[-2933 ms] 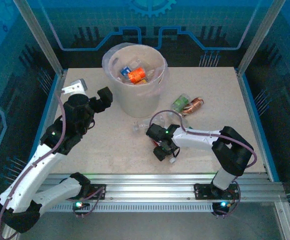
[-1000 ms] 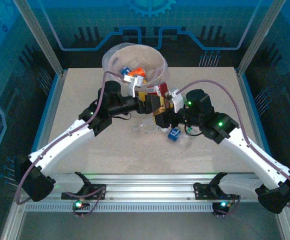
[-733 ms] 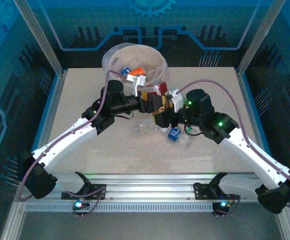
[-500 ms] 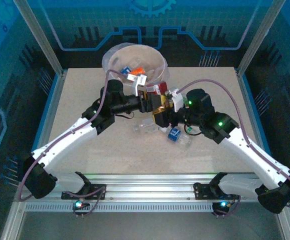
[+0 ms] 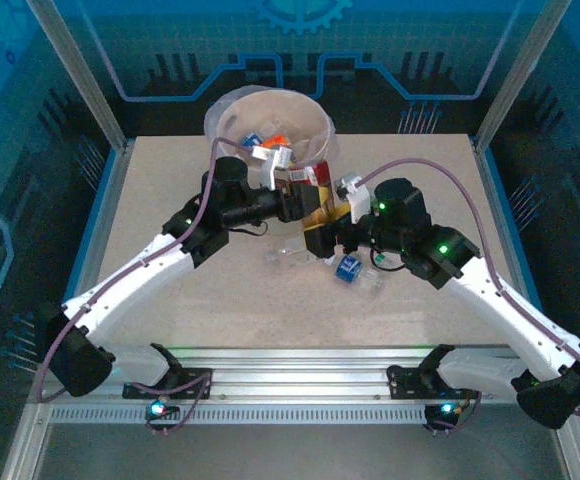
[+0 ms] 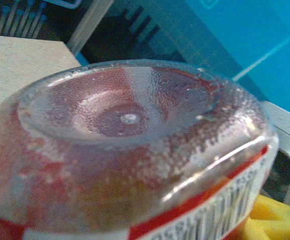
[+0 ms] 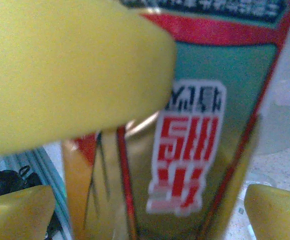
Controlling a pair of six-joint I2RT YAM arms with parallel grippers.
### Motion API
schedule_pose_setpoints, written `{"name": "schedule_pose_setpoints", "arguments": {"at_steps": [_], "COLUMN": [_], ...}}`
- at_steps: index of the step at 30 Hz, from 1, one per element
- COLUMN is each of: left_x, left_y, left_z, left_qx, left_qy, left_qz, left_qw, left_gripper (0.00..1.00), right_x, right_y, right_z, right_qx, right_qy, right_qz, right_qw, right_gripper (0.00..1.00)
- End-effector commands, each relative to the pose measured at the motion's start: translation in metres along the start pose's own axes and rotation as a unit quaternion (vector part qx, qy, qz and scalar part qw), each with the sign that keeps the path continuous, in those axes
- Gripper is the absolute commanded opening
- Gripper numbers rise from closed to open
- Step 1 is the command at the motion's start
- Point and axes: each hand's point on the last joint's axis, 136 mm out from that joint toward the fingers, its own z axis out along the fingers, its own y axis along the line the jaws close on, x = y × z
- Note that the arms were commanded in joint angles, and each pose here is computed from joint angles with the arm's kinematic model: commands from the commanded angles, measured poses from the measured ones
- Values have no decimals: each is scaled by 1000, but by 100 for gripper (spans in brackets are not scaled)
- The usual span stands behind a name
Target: Put the plastic bottles in the bin
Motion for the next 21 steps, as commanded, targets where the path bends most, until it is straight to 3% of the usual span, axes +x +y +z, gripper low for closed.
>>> {"name": "schedule_pose_setpoints", "arguments": {"at_steps": [1,12,21], "left_x": [-39,-161,-216], "left_y": [-5,6,70], "left_z": [-20,-61,-43], "left_qx": [-44,-128,-269], "left_qy": [-48,-138,-116], "left_qz": [56,166,257], "left_qw": [996,968,921], "left_gripper": [47,47,46], "right_x": [-9,-8,-4], "right_y": [-6,-23,-46], "right_z": [-20,-55,-59], "right_qx": [30,99,164], "right_qy": [-24,-38,-26], "right_qz": [-7,-5,19], "right_qw": [999,994,986], "right_gripper": [100,100,100]}}
